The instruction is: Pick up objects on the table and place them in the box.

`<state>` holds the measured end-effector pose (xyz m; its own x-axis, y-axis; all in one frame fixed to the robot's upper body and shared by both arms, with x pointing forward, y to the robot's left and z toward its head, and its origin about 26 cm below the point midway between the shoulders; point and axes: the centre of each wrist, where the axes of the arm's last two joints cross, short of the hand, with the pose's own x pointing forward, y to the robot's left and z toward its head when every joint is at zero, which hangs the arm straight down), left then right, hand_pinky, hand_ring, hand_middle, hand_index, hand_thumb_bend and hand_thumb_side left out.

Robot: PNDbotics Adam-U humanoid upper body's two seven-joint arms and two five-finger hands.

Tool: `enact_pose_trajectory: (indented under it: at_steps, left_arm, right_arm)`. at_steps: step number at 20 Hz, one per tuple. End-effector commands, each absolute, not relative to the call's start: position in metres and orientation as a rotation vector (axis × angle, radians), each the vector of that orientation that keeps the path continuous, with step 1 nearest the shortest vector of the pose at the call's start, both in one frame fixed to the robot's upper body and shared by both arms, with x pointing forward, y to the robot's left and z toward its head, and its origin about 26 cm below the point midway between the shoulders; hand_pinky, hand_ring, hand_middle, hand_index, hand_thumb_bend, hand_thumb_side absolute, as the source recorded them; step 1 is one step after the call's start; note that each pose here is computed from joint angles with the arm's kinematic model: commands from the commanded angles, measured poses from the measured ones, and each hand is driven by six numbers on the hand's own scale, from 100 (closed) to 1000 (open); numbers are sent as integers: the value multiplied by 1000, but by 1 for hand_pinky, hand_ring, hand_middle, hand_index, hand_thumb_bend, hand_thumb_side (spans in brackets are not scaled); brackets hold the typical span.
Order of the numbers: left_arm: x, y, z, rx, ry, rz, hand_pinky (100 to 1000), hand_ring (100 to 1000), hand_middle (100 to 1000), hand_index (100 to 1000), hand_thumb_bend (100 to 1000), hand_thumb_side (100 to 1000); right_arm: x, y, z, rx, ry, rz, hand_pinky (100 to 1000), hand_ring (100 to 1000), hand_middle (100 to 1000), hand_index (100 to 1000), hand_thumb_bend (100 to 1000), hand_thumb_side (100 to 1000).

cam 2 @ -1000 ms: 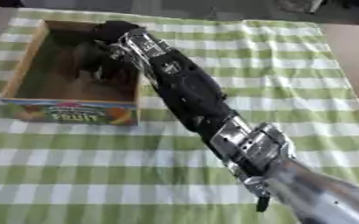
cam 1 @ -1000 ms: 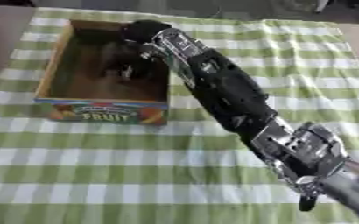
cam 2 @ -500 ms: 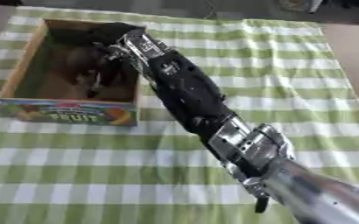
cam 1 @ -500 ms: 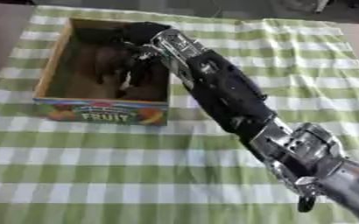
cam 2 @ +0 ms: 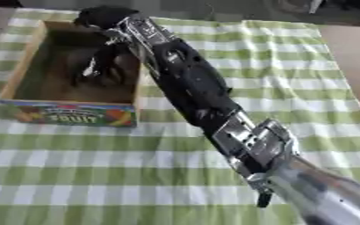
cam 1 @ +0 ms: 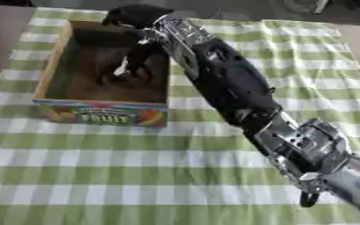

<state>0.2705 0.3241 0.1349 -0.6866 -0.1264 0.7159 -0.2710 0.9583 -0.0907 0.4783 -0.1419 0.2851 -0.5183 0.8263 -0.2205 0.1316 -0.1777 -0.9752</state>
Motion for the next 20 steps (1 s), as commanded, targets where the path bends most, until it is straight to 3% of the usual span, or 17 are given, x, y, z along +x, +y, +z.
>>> enact_pose_trajectory:
  at_steps: [1,7,8,13,20]
  left_arm:
    - [268,325,142,291,-2356,228,337,385,696,507,100,791]
    - [266,327,141,309,-2348,234,337,386,696,509,100,788]
    - [266,328,141,312,-2347,235,337,386,696,510,100,787]
    - [265,329,140,322,-2345,240,338,387,695,512,100,784]
    - [264,330,139,332,-2347,250,338,387,695,513,100,791]
  right_arm:
    - [460,-152,330,-1193,-1692,1674,985,1000,919,1000,571,718]
    - [415,-180,370,-1241,-1872,1519,934,941,844,939,239,767]
    - [404,-187,376,-1249,-1907,1482,928,931,833,929,159,809]
    - [354,-212,383,-1261,-2043,1295,924,919,832,945,106,944]
    - [297,-235,368,-1177,-2256,927,950,945,848,976,100,1000]
